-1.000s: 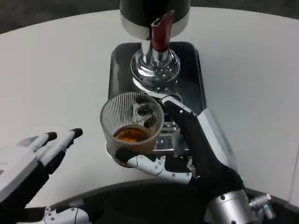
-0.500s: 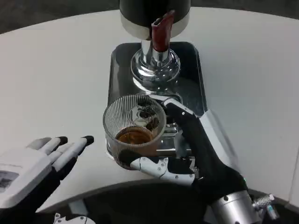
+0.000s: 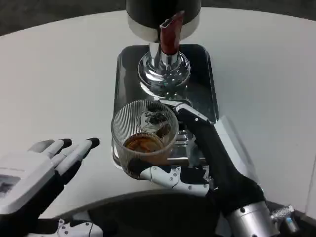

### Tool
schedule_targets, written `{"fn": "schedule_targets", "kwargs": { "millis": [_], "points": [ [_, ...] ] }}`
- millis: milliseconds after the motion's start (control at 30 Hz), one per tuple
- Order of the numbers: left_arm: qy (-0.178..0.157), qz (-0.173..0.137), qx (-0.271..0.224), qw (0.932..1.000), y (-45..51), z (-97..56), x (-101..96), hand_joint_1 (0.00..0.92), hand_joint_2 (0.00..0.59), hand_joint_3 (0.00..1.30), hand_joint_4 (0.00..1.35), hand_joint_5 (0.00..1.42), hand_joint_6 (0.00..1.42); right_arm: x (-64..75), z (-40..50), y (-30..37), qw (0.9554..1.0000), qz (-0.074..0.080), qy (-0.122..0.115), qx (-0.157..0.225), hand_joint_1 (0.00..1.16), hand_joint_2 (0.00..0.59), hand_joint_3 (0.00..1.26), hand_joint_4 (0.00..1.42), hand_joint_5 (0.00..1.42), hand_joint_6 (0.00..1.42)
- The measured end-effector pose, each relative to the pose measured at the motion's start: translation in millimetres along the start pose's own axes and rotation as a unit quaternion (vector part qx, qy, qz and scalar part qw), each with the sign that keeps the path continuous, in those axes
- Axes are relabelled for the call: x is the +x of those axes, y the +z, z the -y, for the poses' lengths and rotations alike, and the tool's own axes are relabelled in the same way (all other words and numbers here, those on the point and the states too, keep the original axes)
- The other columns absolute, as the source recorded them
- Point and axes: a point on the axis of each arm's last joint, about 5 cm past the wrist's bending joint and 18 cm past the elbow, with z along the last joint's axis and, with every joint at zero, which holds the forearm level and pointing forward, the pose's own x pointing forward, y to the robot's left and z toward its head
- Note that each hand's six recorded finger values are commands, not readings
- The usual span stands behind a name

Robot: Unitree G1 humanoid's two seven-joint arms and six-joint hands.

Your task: Grasp the cup under the faucet to collect the drink, then remove the cup.

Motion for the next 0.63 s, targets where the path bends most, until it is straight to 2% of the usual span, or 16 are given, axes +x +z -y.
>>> {"fn": "schedule_targets", "kwargs": {
  "millis": [633],
  "points": [
    [0.001, -0.001, -0.002, 1.0, -0.2, -0.4, 0.3, 0.0, 0.093, 0.0, 0.0, 0.0, 0.0, -1.8, 1.3, -0.8, 1.0, -0.001, 0.002, -0.004, 0.8, 0.25, 0.91, 1.1, 1.35, 1.42]
  ]
}}
